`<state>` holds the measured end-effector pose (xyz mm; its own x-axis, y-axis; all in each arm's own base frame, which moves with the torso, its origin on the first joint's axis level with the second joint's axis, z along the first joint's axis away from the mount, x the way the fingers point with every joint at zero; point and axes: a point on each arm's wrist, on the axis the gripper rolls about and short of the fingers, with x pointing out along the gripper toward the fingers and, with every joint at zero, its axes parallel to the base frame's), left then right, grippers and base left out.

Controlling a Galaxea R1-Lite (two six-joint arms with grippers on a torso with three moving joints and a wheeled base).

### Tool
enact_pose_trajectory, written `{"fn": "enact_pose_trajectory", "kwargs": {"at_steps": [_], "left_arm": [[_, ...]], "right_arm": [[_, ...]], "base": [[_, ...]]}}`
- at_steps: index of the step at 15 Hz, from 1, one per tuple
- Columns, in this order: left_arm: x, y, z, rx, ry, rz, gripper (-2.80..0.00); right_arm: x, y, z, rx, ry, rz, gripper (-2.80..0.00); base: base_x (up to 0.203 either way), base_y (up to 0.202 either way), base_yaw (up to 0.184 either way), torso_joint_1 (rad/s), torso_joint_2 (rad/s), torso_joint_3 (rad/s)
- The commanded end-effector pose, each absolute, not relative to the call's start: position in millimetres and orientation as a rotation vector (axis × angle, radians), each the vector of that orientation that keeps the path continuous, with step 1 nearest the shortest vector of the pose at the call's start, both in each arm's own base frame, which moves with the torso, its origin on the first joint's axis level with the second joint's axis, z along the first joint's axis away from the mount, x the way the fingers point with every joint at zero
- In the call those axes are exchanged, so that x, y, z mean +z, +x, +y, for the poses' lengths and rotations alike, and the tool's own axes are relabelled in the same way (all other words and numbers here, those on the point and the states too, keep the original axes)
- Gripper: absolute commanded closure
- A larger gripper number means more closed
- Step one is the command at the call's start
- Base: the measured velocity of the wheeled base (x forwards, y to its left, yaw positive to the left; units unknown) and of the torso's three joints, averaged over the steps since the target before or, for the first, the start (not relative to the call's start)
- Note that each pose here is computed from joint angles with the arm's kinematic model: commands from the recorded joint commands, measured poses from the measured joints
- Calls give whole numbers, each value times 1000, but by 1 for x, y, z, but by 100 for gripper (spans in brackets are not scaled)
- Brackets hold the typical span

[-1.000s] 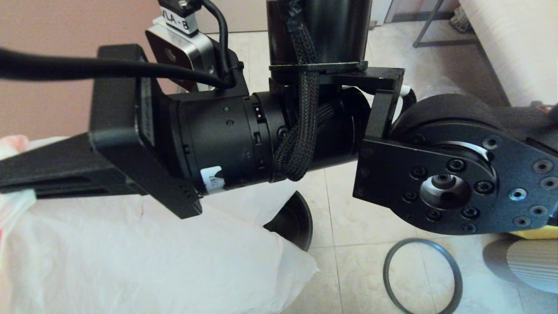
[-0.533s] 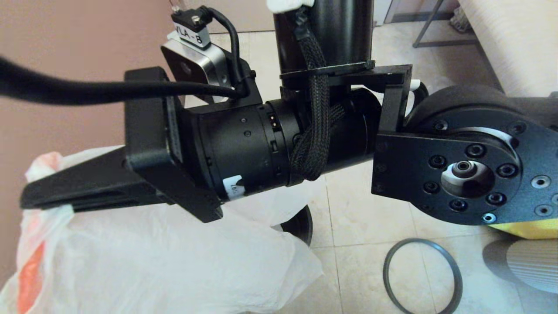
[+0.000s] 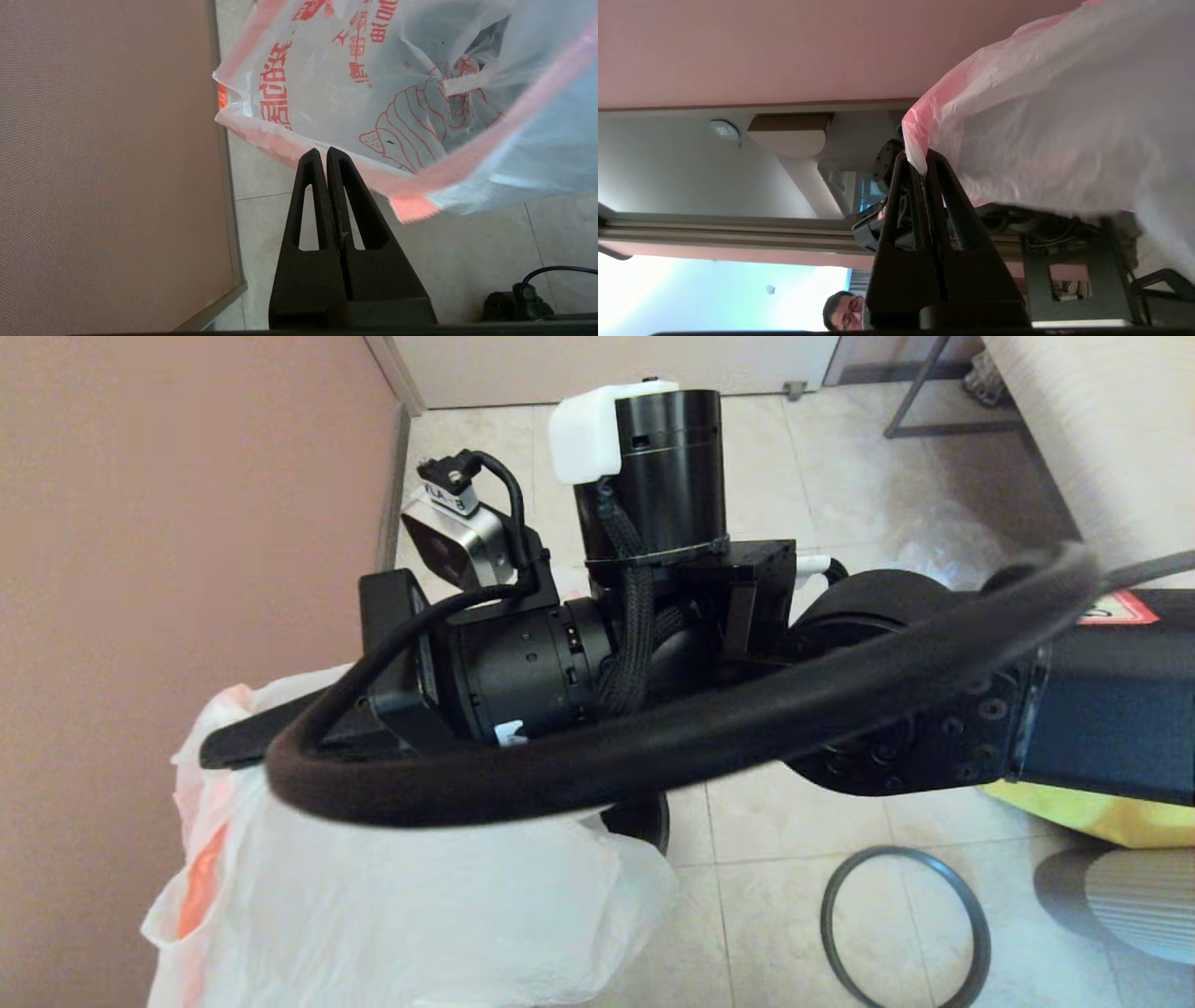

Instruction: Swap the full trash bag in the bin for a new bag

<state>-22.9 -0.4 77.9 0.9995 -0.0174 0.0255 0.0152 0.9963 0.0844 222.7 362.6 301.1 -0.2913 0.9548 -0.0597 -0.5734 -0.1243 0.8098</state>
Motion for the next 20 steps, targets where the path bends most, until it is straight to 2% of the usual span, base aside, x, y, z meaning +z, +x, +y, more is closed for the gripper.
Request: {"fn": "enact_pose_trajectory", "kwargs": {"at_steps": [1, 3, 6, 9, 12, 13, 16, 20], "left_arm": [[89, -25, -2, -79, 96, -58, 0], [130, -31, -3, -146, 19, -60, 0], [198, -22, -8, -345, -146, 217, 0], [226, -10, -11, -466, -322, 610, 0], [231, -3, -14, -532, -448, 845, 0], [230, 1, -14, -521, -491, 895, -280], [232, 8, -14, -457, -647, 916, -280], [237, 25, -12, -376, -854, 761, -280]], "right_arm": [[299, 229, 361, 1671, 600, 909, 0], [301, 236, 356, 1654, 606, 893, 0], [304, 248, 346, 1626, 618, 866, 0], [309, 256, 337, 1610, 627, 836, 0], [311, 259, 335, 1612, 630, 811, 0], [310, 260, 335, 1611, 631, 811, 0], [310, 262, 332, 1602, 634, 808, 0], [316, 264, 324, 1594, 638, 792, 0]], "base": [[0, 0, 0, 0, 0, 0], [0, 0, 0, 0, 0, 0], [0, 0, 0, 0, 0, 0], [0, 0, 0, 0, 0, 0], [0, 0, 0, 0, 0, 0], [0, 0, 0, 0, 0, 0], [0, 0, 0, 0, 0, 0], [0, 0, 0, 0, 0, 0]]}}
